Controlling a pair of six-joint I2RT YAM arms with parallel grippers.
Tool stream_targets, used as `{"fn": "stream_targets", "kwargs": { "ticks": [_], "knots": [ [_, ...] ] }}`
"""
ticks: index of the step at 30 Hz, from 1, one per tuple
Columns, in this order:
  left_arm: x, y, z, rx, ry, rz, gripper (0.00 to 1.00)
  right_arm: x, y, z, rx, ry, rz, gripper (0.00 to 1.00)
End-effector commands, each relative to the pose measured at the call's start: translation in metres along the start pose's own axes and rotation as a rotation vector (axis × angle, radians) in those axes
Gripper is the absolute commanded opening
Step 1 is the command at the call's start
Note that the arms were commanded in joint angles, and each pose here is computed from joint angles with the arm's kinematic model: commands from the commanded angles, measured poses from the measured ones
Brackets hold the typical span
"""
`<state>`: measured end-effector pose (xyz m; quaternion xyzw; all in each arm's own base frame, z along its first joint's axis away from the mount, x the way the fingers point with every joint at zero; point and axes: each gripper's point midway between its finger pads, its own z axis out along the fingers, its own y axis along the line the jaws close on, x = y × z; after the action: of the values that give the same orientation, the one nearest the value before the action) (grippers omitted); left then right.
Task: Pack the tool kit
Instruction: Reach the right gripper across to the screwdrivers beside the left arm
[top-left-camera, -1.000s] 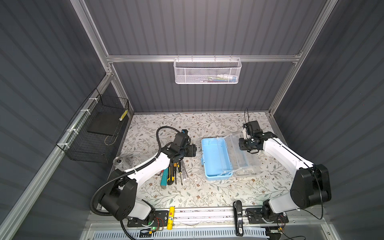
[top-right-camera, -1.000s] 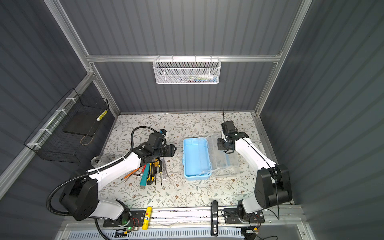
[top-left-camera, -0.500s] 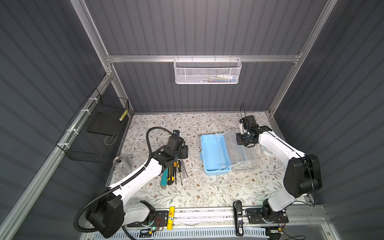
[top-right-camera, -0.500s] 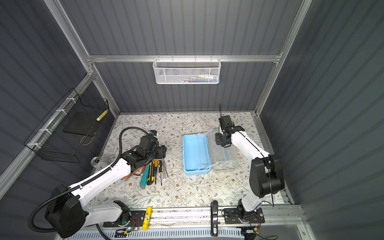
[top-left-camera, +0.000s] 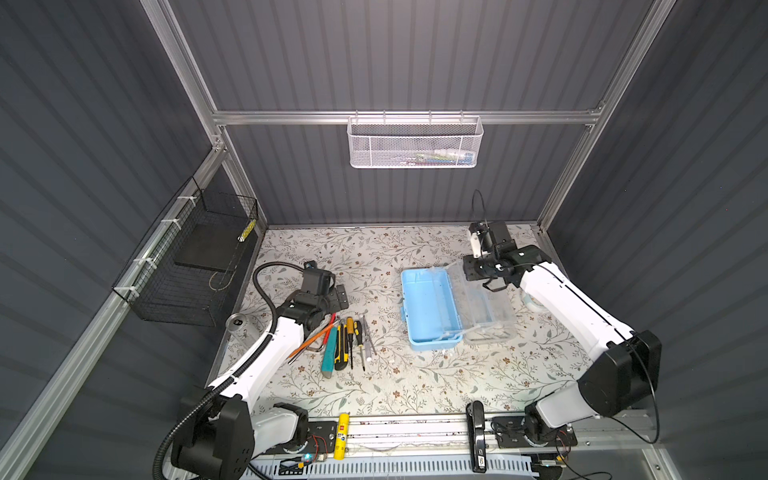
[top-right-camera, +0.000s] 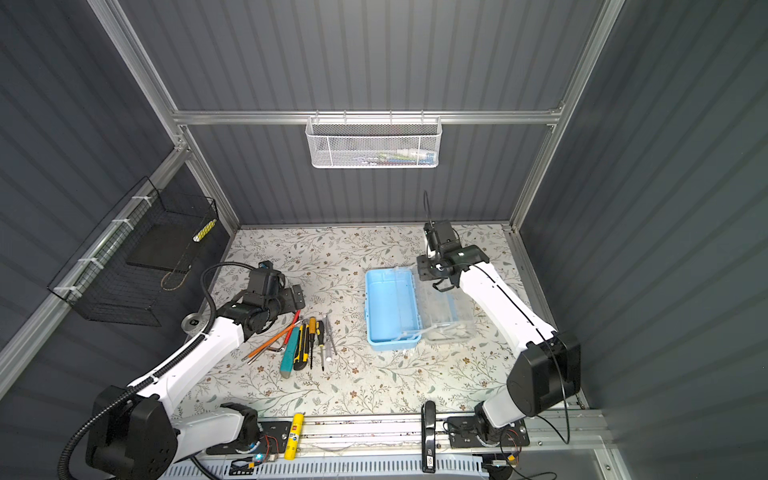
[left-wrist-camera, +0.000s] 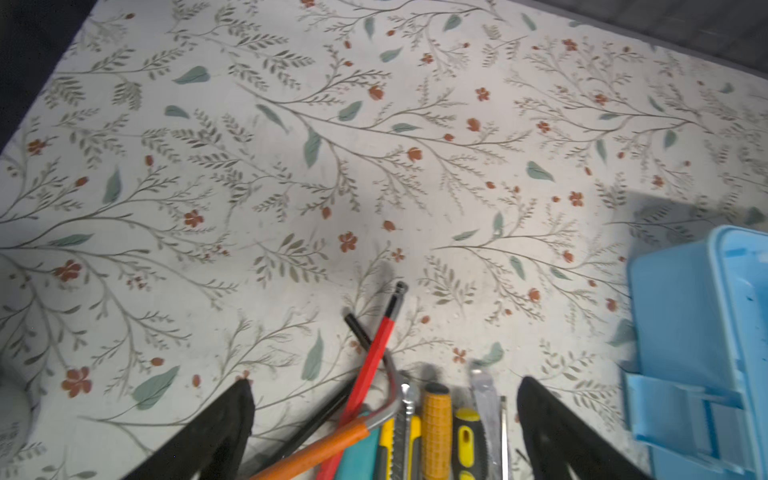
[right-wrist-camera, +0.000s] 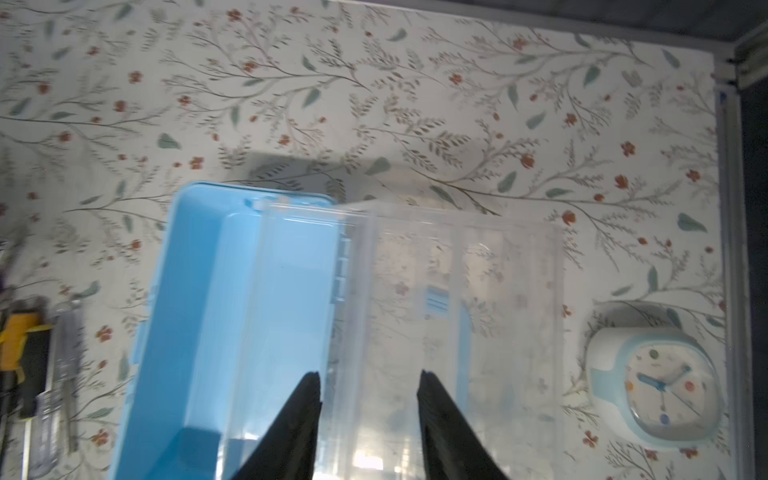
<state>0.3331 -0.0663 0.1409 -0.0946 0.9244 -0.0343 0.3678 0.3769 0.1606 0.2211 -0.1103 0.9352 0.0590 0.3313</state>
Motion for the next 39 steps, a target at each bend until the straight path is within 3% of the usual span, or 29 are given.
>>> {"fn": "stream_targets", "kwargs": {
  "ticks": [1,6,12,21,29,39],
  "knots": [
    [0.009,0.013,0.003,-0.01,0.023,-0.048,1.0,0.011,0.077,0.002,-0.19,0.031,-0.041,0.43],
    [0.023,0.022,0.017,-0.007,0.014,-0.062,0.99,0.044,0.179,0.025,-0.389,0.12,-0.141,0.39],
    [0.024,0.046,0.013,-0.096,-0.056,-0.066,1.0,0.099,0.235,0.059,-0.426,0.251,-0.269,0.36],
    [0.03,0.07,0.014,-0.164,-0.109,-0.06,1.0,0.139,0.274,0.075,-0.47,0.393,-0.275,0.37],
    [0.031,0.067,0.013,-0.134,-0.116,-0.054,0.99,0.162,0.296,0.075,-0.474,0.51,-0.264,0.37],
    [0.033,0.067,0.014,-0.139,-0.093,-0.05,0.99,0.185,0.296,0.096,-0.34,0.6,-0.336,0.37]
  ]
}}
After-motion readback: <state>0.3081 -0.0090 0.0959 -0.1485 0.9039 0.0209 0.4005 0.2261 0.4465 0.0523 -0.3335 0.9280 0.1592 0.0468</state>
